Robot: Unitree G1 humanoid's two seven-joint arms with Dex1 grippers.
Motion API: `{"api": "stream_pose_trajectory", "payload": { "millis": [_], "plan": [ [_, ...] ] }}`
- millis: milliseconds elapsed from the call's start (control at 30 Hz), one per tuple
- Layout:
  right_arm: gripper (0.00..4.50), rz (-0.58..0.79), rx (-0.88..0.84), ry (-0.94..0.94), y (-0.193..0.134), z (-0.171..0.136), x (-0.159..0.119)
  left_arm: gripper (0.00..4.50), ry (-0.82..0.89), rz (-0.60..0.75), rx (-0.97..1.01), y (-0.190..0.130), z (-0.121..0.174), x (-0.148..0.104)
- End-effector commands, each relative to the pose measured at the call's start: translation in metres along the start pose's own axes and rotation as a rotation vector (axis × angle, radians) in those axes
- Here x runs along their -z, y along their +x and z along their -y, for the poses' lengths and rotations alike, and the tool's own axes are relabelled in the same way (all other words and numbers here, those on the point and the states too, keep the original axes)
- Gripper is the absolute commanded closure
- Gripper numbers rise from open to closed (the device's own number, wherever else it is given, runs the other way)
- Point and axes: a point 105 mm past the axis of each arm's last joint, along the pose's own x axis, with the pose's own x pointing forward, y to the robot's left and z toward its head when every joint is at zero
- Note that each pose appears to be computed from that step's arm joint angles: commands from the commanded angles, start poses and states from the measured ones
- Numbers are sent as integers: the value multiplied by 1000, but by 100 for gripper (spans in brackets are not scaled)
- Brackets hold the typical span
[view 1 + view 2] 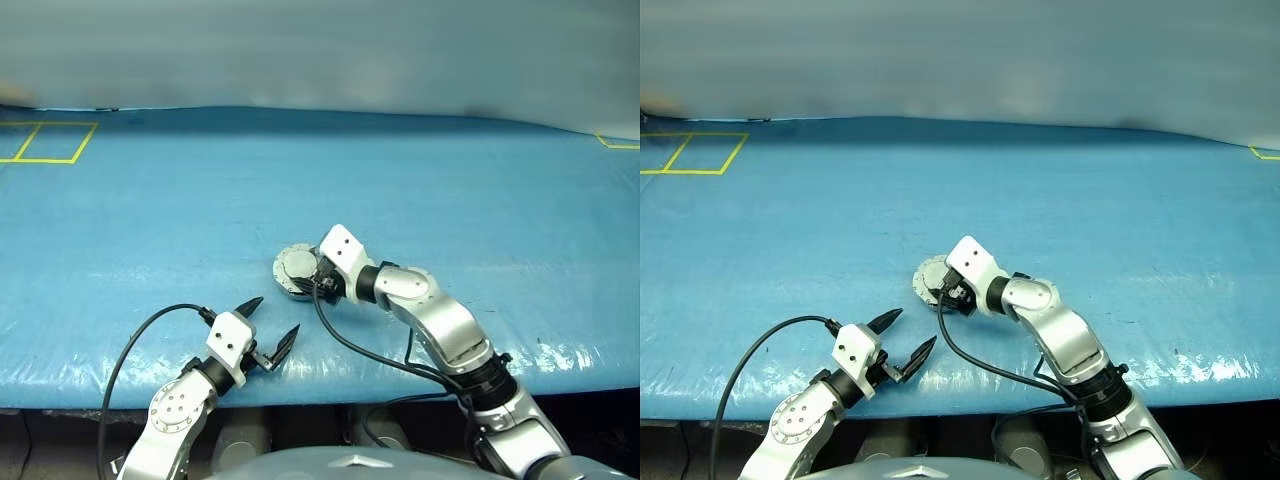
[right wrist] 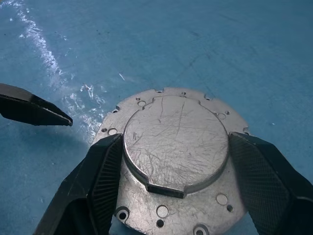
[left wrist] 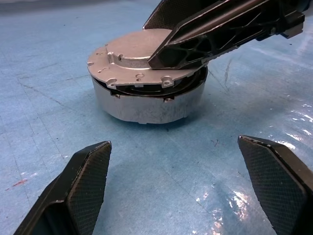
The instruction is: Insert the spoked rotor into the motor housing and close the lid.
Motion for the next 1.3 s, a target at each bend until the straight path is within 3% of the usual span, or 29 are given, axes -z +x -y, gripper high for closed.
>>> {"api": "stream_pose_trajectory", "payload": {
  "millis": [33,1067,1167,1300],
  "plan": [
    [143,37,-1,-36,0,-1,-7,0,19,52,10,1,4,-15],
    [143,-24,-34,-99,3,10,7,0,15,42,3,0,3,-13],
    [143,-30,-40,-93,4,8,10,0,11,60,-38,-1,-4,-17],
    [143,-29,-44,-89,5,6,10,0,-68,145,-190,-3,-37,-39]
  ]
}}
